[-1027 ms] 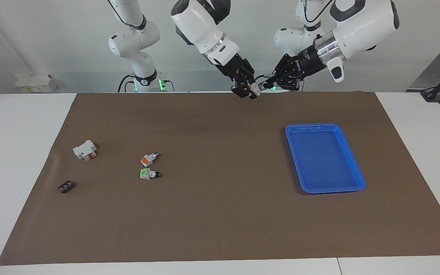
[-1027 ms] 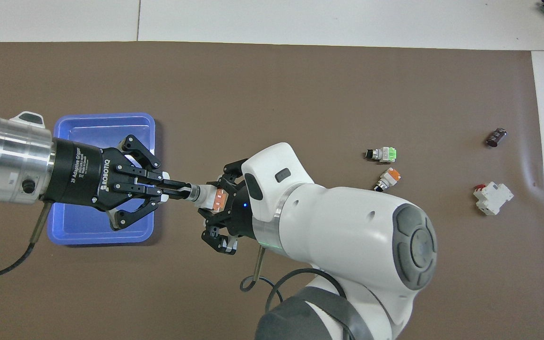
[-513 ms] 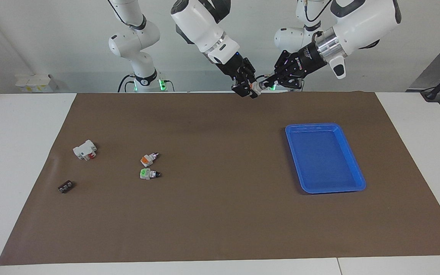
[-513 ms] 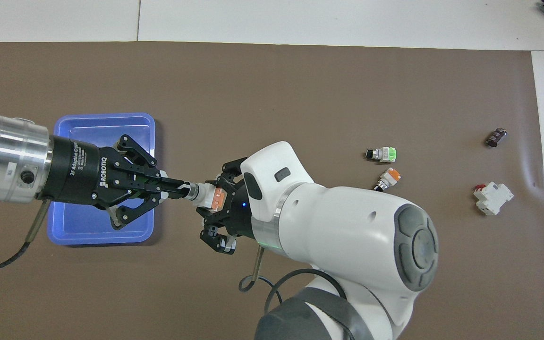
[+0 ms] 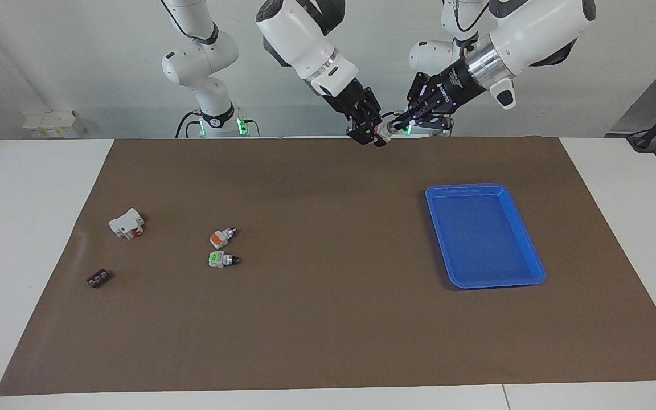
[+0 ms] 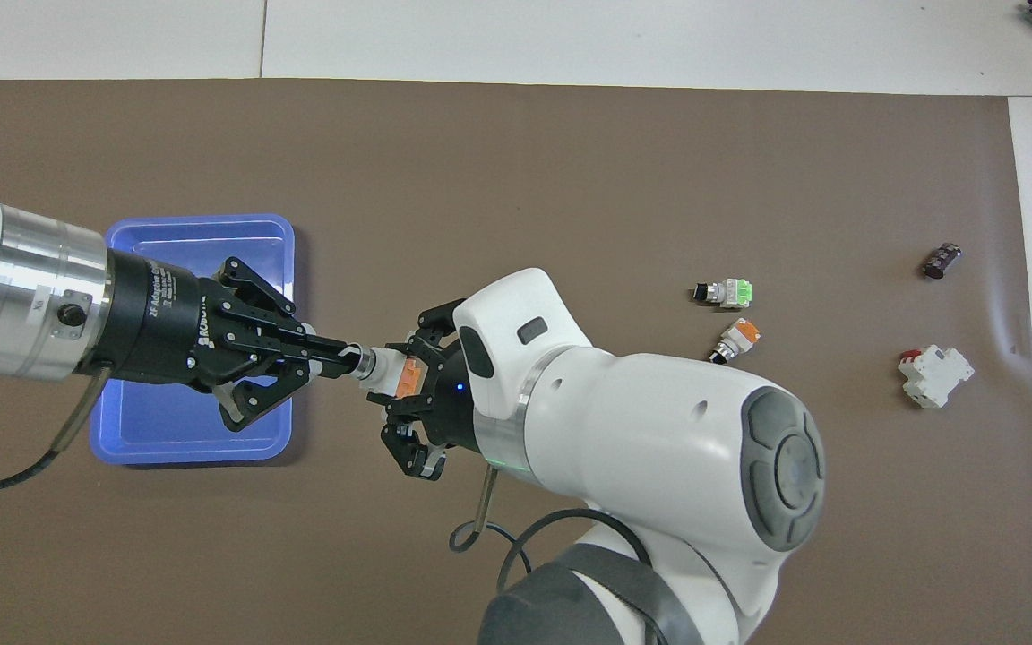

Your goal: Turn and place switch with both arms

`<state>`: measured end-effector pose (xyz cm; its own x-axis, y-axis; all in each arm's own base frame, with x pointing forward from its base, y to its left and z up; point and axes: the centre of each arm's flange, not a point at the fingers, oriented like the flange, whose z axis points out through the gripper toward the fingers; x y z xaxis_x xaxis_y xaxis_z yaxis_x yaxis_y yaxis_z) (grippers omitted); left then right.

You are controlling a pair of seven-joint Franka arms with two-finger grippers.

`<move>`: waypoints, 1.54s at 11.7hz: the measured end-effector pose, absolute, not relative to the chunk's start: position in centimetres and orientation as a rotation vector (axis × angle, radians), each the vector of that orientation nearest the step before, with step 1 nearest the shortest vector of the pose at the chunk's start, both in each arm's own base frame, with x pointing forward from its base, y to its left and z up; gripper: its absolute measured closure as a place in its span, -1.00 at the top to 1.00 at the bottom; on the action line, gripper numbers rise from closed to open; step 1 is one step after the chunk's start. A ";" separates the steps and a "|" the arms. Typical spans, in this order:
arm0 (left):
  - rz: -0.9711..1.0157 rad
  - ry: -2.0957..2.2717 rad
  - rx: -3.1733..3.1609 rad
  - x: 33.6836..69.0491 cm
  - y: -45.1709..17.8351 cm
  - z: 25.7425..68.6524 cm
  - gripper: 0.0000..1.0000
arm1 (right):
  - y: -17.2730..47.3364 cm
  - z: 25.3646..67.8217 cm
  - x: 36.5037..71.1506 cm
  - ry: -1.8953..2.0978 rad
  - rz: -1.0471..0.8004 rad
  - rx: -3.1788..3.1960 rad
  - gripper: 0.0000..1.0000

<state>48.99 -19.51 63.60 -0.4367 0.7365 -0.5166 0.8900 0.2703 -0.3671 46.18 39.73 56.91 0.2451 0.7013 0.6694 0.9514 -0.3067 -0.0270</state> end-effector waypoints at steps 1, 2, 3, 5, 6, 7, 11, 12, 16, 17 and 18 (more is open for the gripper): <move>-0.919 2.315 1.490 49.0 -19.5 63.6 -0.81 | 39.7 56.9 46.2 -1.507 -0.780 -2.094 -0.14; -0.922 2.325 1.479 49.0 -19.5 63.6 -0.81 | 39.7 56.9 46.2 -1.507 -0.779 -2.094 -0.14; -0.922 2.330 1.475 49.0 -19.5 63.6 -0.81 | 39.7 56.9 46.2 -1.505 -0.779 -2.095 -0.14; -0.910 2.338 1.478 49.0 -19.5 63.5 -0.81 | 39.9 56.7 46.1 -1.487 -0.770 -2.104 -0.14; -0.882 2.343 1.477 49.2 -19.1 63.6 -0.81 | 40.0 56.2 46.0 -1.490 -0.748 -2.108 0.02; -0.849 2.348 1.475 49.4 -18.7 63.9 -0.81 | 40.1 55.5 45.9 -1.494 -0.731 -2.111 0.25; -0.727 2.354 1.490 50.2 -17.3 64.1 -0.81 | 38.1 55.2 47.3 -1.452 -0.727 -2.152 1.00; -0.672 2.351 1.498 50.6 -16.9 63.8 -0.81 | 36.2 55.6 48.5 -1.420 -0.730 -2.179 1.00; -0.443 2.178 1.801 52.1 -14.1 60.1 -0.81 | 28.8 56.2 52.5 -1.320 -0.740 -2.328 1.00; -0.403 2.094 1.902 52.3 -13.7 58.8 -0.81 | 27.4 56.1 53.2 -1.273 -0.733 -2.396 1.00; -0.367 2.014 2.000 52.3 -13.3 57.0 -0.81 | 26.0 56.1 53.9 -1.217 -0.725 -2.475 1.00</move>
